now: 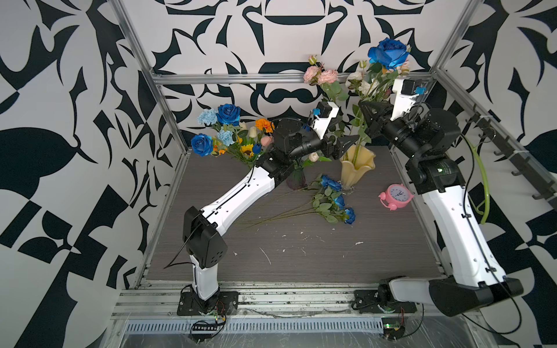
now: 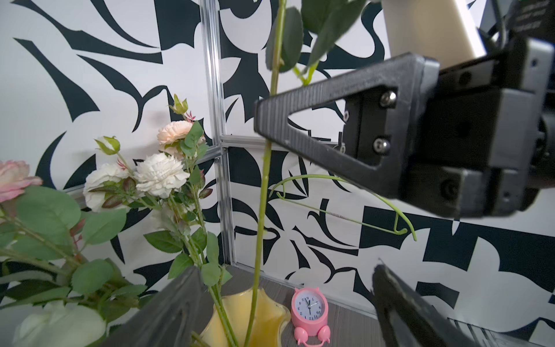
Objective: Pick out blue flowers from the vase
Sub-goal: Pick up the flower from the vase, then place the flower at the center of the board.
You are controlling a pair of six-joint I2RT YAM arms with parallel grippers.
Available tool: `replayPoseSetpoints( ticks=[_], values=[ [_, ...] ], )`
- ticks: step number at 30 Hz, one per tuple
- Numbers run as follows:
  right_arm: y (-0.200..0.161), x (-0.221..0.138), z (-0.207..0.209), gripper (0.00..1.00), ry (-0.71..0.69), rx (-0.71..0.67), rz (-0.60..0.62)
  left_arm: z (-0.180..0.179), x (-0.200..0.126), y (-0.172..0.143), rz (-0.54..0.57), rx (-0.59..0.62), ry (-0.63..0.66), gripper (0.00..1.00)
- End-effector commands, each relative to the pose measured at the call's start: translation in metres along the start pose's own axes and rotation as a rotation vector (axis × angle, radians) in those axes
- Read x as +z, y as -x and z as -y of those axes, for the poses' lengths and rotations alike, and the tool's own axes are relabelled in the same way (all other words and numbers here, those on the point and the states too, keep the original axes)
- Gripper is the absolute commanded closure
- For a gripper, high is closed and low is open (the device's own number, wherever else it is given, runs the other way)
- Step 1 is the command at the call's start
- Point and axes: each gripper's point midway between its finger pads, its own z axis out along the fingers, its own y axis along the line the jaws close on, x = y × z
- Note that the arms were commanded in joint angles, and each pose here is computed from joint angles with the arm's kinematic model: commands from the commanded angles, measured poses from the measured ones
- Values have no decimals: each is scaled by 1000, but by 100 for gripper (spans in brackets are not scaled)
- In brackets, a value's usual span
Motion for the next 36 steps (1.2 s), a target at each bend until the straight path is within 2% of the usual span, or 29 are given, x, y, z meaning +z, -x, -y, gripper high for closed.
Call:
replayPoseSetpoints(
  ticks=[1,3,5,7,9,13,15,17,18,24,25,28,30,32,36],
  values=[
    [37,-18,-23,100,27,-45,84,1,4,28,86,40,-14,11],
    [36,-19,-29,100,35,-48,82,-3,10,34,104,52,-11,14],
    [35,-20,-33,100,37,-50,77,-4,16,39,118,58,-19,22],
    [35,-21,-36,100,42,-57,76,-4,23,41,123,55,-32,37],
    [36,-23,-39,100,44,-66,75,-4,28,41,126,49,-40,62],
    [41,-27,-41,100,38,-80,81,0,31,39,125,49,-56,72],
    [43,-28,-42,100,37,-83,83,1,30,37,120,45,-58,88],
    [45,-28,-42,100,38,-88,88,3,27,40,121,47,-59,97],
    [47,-29,-43,100,38,-91,91,4,26,41,120,50,-61,100],
    [58,-35,-47,100,40,-103,110,17,14,57,130,76,-71,100],
    [61,-39,-47,93,34,-110,115,19,13,60,128,84,-74,100],
    [65,-52,-42,60,-23,-133,129,26,2,64,97,114,-65,100],
    [66,-63,-36,49,-80,-149,130,27,-6,61,45,134,-37,100],
    [61,-74,-29,42,-135,-161,111,28,-17,49,-53,173,-7,100],
    [31,-91,-4,35,-278,-146,32,22,-48,8,-289,265,89,100]
  ],
)
